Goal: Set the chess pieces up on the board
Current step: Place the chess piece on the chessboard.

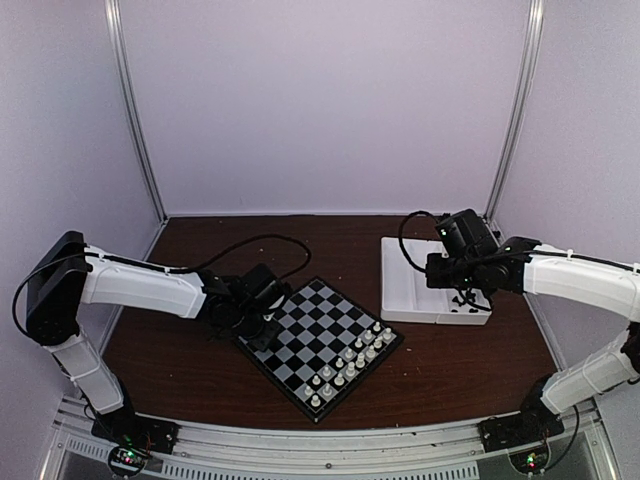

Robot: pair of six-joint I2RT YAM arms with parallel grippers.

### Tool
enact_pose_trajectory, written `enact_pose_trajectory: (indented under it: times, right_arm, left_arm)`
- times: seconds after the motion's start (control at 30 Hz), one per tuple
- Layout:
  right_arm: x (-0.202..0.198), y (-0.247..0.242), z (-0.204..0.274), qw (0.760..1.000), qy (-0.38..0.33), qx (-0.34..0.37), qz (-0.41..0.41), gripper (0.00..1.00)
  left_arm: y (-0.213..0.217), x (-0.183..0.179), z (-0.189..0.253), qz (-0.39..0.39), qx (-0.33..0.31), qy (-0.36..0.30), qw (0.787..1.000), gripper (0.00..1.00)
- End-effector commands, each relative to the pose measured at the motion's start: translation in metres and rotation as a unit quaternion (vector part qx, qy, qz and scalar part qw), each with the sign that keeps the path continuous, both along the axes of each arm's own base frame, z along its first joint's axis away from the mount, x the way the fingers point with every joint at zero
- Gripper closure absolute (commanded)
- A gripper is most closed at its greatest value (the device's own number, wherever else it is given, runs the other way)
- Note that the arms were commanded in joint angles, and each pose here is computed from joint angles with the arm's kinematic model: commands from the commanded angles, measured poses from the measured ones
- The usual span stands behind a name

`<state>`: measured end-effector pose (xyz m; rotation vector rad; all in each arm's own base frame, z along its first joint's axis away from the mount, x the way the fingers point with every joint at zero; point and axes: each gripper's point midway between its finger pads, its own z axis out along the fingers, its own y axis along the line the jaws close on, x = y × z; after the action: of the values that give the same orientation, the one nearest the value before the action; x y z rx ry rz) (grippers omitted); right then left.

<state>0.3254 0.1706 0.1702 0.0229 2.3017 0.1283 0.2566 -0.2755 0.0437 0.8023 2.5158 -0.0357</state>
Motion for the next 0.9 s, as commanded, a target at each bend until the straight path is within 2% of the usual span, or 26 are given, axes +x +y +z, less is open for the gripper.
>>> enact_pose_trajectory:
  times: [0.0, 0.27, 0.6, 0.87]
  right_arm:
    - [0.004, 0.003, 0.004, 1.000, -0.005, 0.006, 0.000, 0.63]
    - [0.004, 0.003, 0.004, 1.000, -0.004, 0.007, 0.000, 0.64]
    - [0.003, 0.001, 0.003, 1.000, 0.000, 0.000, 0.002, 0.63]
    - [0.003, -0.036, -0.015, 0.998, 0.050, -0.030, -0.024, 0.65]
  left_arm:
    - [0.005, 0.003, 0.003, 0.012, 0.000, -0.007, 1.000, 0.84]
    - [0.001, 0.005, 0.007, 0.009, -0.007, -0.011, 1.000, 0.76]
    - [-0.015, 0.013, 0.031, -0.011, -0.030, -0.028, 0.999, 0.72]
    - [-0.024, 0.023, 0.059, -0.015, -0.054, -0.061, 0.997, 0.65]
